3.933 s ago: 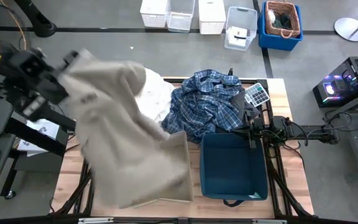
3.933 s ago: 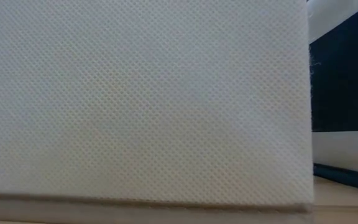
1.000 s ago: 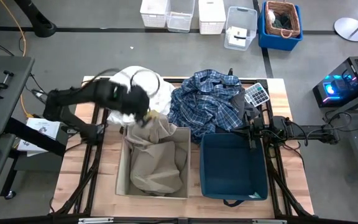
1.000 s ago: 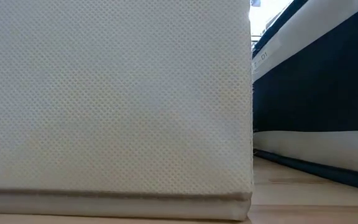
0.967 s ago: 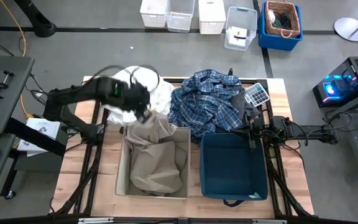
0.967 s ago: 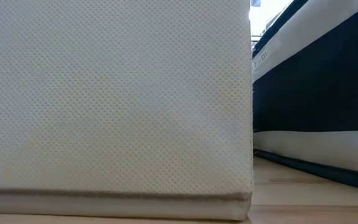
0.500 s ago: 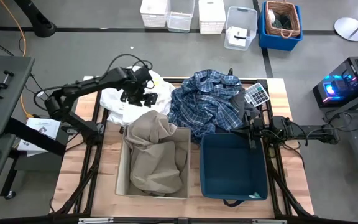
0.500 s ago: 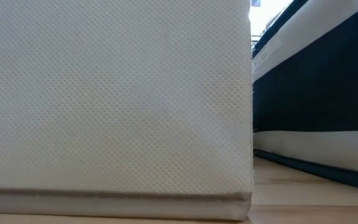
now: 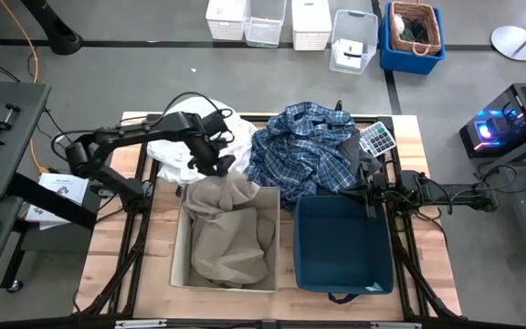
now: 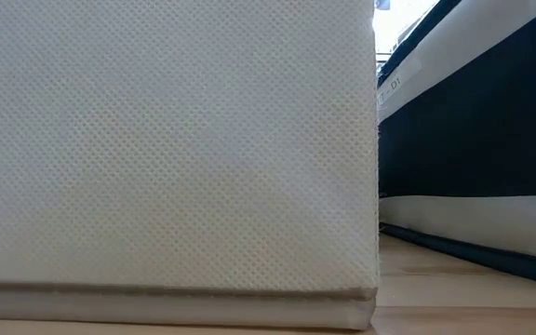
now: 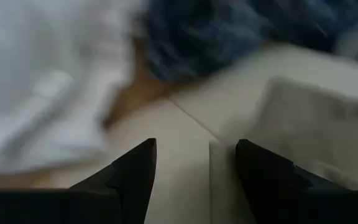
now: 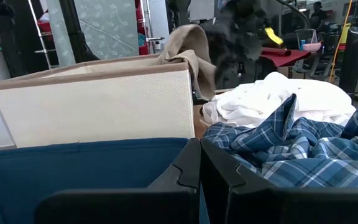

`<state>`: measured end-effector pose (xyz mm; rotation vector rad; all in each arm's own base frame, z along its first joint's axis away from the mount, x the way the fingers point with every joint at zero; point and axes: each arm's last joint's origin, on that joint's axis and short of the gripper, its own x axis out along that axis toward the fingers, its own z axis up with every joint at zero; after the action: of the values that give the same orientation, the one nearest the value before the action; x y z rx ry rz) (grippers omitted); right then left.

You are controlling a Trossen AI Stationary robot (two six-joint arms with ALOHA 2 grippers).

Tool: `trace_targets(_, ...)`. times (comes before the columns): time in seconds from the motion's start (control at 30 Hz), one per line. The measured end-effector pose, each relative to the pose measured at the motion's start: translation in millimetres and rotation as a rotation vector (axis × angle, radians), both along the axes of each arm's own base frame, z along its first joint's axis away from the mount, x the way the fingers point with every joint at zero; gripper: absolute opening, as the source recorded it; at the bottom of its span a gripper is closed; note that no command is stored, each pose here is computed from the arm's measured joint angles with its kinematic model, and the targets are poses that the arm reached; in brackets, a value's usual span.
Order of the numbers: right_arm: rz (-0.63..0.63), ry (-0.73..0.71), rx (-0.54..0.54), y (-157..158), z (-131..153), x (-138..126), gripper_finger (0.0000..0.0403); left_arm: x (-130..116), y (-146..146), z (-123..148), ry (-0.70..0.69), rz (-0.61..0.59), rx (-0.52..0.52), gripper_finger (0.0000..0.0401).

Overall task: Sort clothes
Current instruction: Put the brown shorts into the white laundry bin

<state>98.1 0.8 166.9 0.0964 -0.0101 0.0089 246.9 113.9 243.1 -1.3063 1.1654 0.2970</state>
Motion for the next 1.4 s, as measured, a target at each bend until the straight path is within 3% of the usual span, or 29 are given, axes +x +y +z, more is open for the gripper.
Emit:
trace_targets(0.47,0.0,0.0,0.0,0,0,0,0.0,-27,-66,89,-0.272,-0.149,0.112,0.0211)
trace_targets(0.73,0.0,0.0,0.0,0,0,0,0.0,-22,-128,91,-0.247,-0.276,0.185,0.0211)
trace_targets(1.07,0.0,0.0,0.0,0,0,0,0.0,-11,-211,83,-0.343,-0.487,0.252,0.0211)
trace_targets(1.27,0.0,-0.001,0.0,0,0,0,0.0,-18,-212,94,-0.348,-0.481,0.326,0.0211)
trace_targets(1.4,0.0,0.0,0.0,0,0,0,0.0,-21,-187,134,-0.451,-0.428,0.53,0.0211)
